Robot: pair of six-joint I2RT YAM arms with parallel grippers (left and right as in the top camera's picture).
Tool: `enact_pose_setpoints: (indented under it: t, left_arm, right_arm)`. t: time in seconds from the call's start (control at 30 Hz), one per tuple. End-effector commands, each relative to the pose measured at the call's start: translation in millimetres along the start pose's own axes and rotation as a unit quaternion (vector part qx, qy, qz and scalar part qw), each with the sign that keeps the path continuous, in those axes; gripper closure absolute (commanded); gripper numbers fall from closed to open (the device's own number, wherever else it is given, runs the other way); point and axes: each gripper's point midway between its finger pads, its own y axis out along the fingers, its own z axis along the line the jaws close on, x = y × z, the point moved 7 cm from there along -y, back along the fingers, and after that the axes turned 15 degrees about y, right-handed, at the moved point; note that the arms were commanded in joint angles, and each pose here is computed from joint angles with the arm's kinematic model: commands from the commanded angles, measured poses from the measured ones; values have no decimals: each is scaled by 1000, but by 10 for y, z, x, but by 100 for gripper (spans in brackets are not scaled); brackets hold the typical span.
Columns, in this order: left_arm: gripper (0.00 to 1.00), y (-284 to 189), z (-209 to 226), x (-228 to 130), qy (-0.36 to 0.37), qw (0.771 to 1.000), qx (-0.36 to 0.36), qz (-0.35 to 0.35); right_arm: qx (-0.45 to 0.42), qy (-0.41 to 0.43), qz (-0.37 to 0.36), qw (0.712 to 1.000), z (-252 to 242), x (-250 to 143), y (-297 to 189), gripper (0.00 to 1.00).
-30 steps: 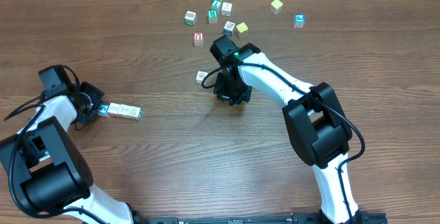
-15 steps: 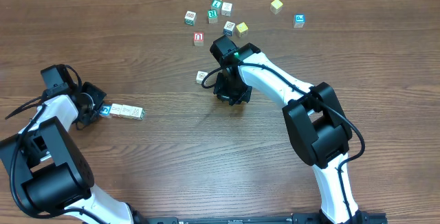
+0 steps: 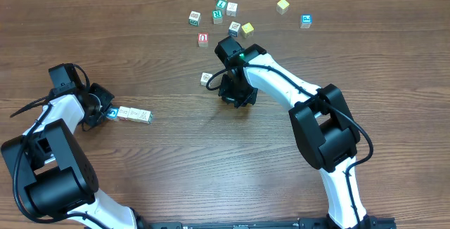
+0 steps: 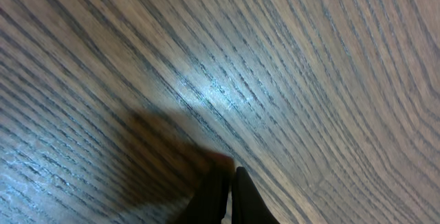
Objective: Form a horizontal line
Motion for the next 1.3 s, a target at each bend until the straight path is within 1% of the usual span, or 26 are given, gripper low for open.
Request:
enact_pose_setpoints:
  t: [0.0,0.03,0.07,0.13,0.17,0.37,0.47,0.57,0.63,0.77,0.83,0.97,1.07,1.2,1.27]
  left_arm:
    - [96,200,114,-375,-8,997,33,74]
    - [96,199,116,-378,-8,997,34,75]
    - [96,199,116,-381,-8,997,34,76]
    - [96,198,118,-386,-8,996,35,77]
    - [96,198,118,-386,-7,996,35,77]
    - [96,198,118,-384,-6,996,35,76]
    - [96,198,119,-385,9,996,34,77]
    - [96,194,147,-397,22,996,45,80]
    - [96,187,177,-414,22,994,59,84]
    - [96,182,213,-416,23,993,75,83]
    - [96,181,219,-415,23,993,75,83]
    - [96,174,236,-441,26,992,81,91]
    - [96,167,245,-465,25,991,84,98]
    - [96,148,305,-501,27,988,111,106]
    - [96,134,333,-533,27,985,122,115]
  right_arm:
    - [-13,-2,-13,1000,-26,19,98,80]
    - [-13,-2,-13,1000,-26,19,99,80]
    - [-13,-2,-13,1000,-27,18,99,83]
    - [-10,-2,-4,1000,-23,-2,99,90]
    - [-5,-2,6,1000,-15,-22,99,96]
    - [51,-1,105,993,101,-221,71,96]
    - [102,-5,162,981,235,-340,27,96]
    - [138,-14,191,972,390,-480,2,96]
    - [144,-20,192,971,463,-573,11,96]
    - [176,-76,185,964,727,-903,33,96]
    - [190,-88,177,962,828,-1009,38,96]
    - [178,-65,162,968,913,-1181,121,96]
    - [162,-65,135,975,916,-1243,179,96]
    - [151,-58,115,980,929,-1314,209,96]
    - [132,-45,95,986,886,-1313,238,96]
